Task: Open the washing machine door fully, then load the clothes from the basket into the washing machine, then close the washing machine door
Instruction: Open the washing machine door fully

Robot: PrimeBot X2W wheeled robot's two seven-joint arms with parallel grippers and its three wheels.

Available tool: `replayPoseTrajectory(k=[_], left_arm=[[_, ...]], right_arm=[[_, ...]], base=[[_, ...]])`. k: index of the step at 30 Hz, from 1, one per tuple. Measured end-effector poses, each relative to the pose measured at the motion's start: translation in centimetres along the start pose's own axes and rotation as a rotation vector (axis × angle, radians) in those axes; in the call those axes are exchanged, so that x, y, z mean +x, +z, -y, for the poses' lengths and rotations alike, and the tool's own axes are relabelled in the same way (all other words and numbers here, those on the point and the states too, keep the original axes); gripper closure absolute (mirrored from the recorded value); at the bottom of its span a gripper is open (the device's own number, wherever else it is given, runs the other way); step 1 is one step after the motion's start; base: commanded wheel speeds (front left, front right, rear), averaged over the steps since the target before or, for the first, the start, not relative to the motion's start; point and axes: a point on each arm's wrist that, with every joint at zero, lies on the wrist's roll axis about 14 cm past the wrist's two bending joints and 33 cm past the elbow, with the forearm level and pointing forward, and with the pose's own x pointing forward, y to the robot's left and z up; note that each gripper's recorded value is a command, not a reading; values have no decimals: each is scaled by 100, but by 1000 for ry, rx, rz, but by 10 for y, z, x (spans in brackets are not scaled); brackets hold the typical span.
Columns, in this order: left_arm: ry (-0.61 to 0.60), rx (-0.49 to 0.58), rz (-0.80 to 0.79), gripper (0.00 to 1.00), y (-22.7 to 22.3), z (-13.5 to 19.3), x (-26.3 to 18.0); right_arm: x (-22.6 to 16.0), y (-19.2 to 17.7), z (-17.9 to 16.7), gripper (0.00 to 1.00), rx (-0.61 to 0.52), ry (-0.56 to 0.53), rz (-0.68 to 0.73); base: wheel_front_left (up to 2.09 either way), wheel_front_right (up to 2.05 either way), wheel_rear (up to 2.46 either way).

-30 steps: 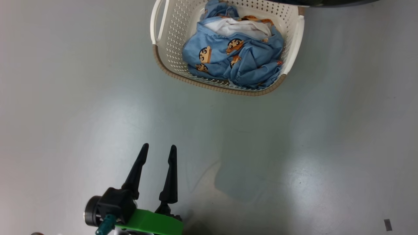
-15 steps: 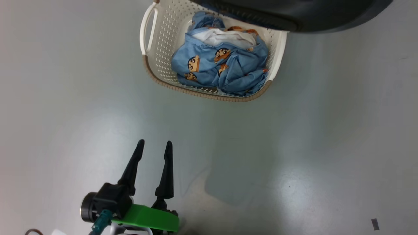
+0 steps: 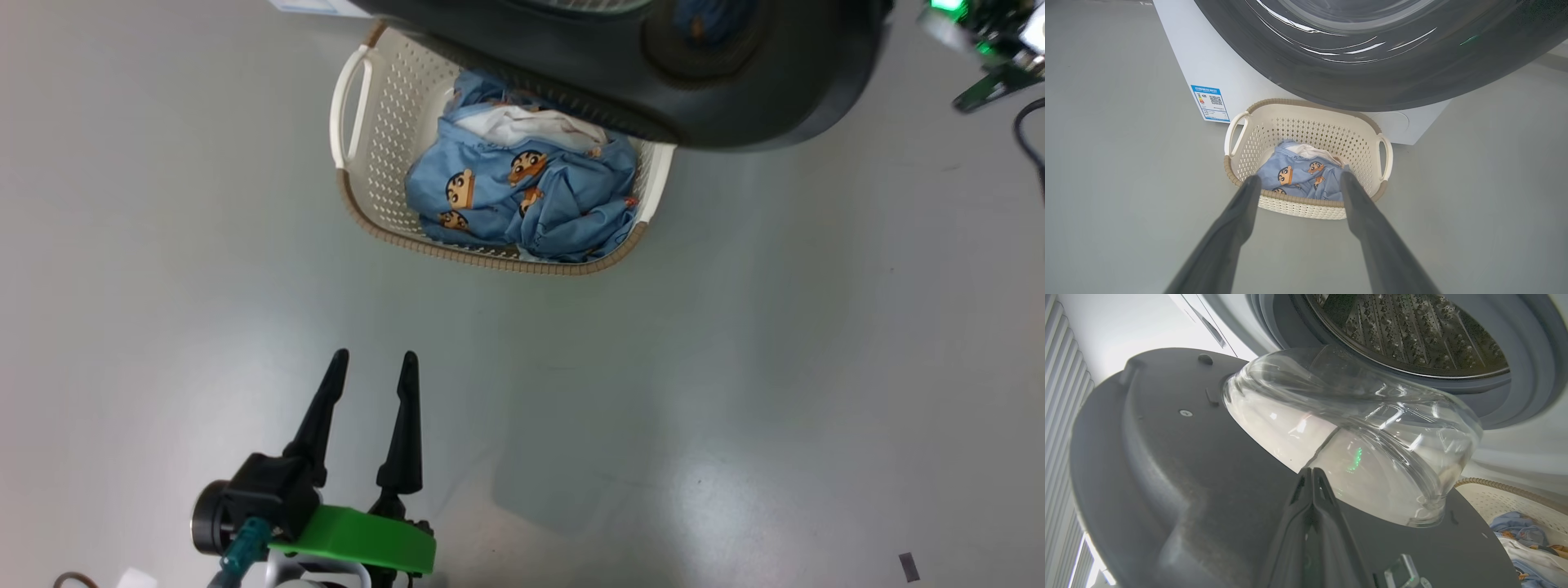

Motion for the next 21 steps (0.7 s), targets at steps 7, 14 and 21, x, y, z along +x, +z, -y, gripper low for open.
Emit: replayPoseTrajectory(k=[7, 14, 21], left_arm=[[-29, -7, 26, 0, 8, 7, 3], [-54, -14, 36, 0, 11, 15, 5], [-68, -17, 52, 0, 16, 20, 7]], right_arm=[[-1, -17, -7, 100, 30, 1, -19], [-3, -34, -12, 100, 59, 1, -49], [-4, -48, -13, 100, 94, -3, -66]], base=[[0, 0, 0], [0, 0, 0], [0, 0, 0]])
